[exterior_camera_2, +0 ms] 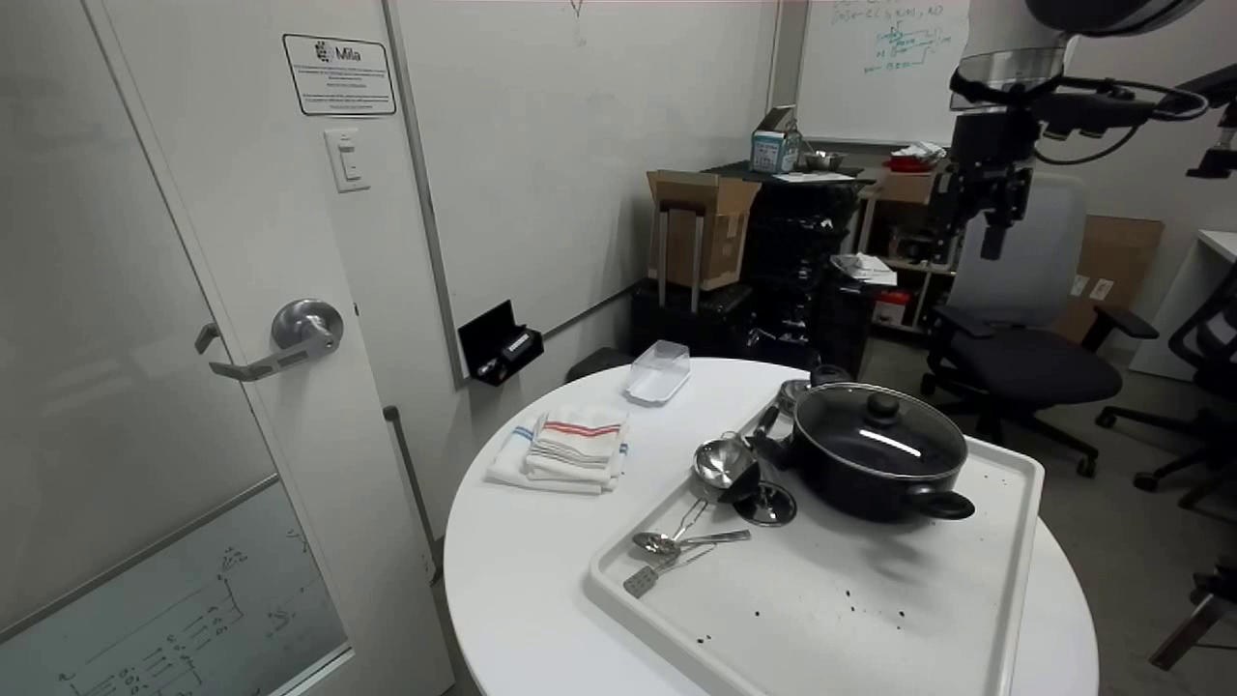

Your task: Remove the lid from the pot

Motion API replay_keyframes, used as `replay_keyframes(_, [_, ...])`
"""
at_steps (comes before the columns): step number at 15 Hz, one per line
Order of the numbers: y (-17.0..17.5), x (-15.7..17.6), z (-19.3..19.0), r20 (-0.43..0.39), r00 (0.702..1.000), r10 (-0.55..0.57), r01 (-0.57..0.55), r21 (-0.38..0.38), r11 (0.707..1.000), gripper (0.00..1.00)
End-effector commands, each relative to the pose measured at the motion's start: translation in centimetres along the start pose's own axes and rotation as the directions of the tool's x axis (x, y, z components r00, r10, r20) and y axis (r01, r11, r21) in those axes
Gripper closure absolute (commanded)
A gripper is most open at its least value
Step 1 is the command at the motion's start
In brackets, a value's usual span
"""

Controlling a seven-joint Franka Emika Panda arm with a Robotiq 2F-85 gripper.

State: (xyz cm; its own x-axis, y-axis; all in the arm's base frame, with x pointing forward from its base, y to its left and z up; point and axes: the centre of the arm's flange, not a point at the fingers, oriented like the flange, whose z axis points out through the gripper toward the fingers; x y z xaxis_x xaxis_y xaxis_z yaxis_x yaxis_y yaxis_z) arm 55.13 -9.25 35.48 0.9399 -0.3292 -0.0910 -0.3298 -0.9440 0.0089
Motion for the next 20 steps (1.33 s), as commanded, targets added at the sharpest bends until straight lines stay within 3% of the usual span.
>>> replay_keyframes(1, [0.1,3.8,2.7,-0.012,1.000,0.021,-0.021,-0.002,1.000,0.00])
replay_keyframes(12, [2.7,6.9,12.8,0.013,0.994,0.107,-0.107,-0.014,0.994,0.00])
replay_keyframes(20, [3.2,7.6,18.3,-0.066,0.990,0.122,-0.122,-0.005,0.993,0.00])
